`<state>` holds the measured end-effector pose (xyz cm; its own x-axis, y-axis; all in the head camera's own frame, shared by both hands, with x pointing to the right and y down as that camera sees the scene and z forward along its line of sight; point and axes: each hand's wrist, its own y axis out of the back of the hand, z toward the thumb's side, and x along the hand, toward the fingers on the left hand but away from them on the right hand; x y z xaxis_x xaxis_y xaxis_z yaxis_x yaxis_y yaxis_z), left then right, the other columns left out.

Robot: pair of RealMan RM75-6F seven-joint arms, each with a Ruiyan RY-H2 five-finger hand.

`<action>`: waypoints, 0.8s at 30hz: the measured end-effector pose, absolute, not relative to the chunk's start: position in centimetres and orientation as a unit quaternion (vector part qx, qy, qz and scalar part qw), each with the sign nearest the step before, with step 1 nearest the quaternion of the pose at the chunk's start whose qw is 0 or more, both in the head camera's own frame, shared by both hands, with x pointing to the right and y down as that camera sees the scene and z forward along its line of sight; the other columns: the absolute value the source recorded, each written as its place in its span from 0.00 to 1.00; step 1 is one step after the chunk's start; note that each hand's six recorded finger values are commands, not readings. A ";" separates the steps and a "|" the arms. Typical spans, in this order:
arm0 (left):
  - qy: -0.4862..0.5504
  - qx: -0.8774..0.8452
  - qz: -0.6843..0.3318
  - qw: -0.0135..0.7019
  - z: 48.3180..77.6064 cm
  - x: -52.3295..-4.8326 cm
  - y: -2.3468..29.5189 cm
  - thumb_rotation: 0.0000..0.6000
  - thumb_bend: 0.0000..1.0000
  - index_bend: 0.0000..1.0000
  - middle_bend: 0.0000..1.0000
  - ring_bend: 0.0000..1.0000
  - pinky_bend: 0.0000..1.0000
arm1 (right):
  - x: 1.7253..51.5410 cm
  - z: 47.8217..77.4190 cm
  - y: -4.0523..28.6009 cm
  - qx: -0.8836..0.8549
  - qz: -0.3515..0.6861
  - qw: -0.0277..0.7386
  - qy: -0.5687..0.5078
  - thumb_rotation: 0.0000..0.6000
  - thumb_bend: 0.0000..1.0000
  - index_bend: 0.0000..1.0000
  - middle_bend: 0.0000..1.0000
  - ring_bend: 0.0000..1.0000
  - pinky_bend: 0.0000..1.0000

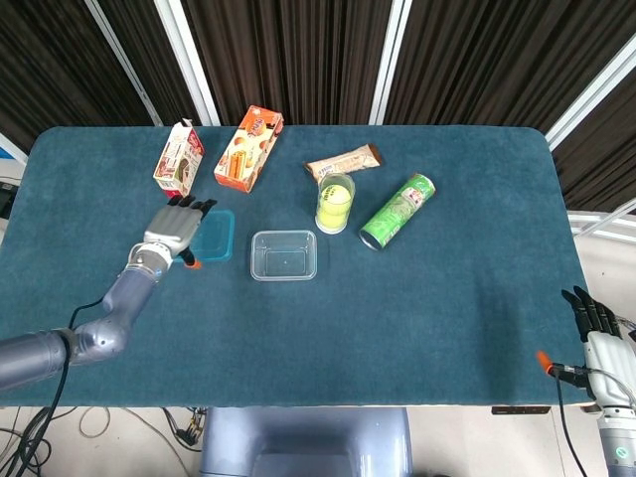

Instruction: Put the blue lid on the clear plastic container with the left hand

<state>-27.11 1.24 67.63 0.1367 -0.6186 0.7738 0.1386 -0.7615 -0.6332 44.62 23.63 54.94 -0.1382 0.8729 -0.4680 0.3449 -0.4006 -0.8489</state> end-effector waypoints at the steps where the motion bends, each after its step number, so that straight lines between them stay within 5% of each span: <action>1: 0.173 -0.693 -0.633 0.299 67.5 -26.6 1.1 1.00 0.13 0.05 0.31 0.00 0.00 | 44.6 54.9 23.6 -0.613 0.569 0.232 -0.497 1.00 0.29 0.10 0.00 0.00 0.00; 24: 0.155 -0.714 -0.621 0.284 67.3 -15.3 1.5 1.00 0.13 0.07 0.30 0.00 0.00 | 45.2 54.9 23.5 -0.605 0.572 0.224 -0.507 1.00 0.29 0.10 0.00 0.00 0.00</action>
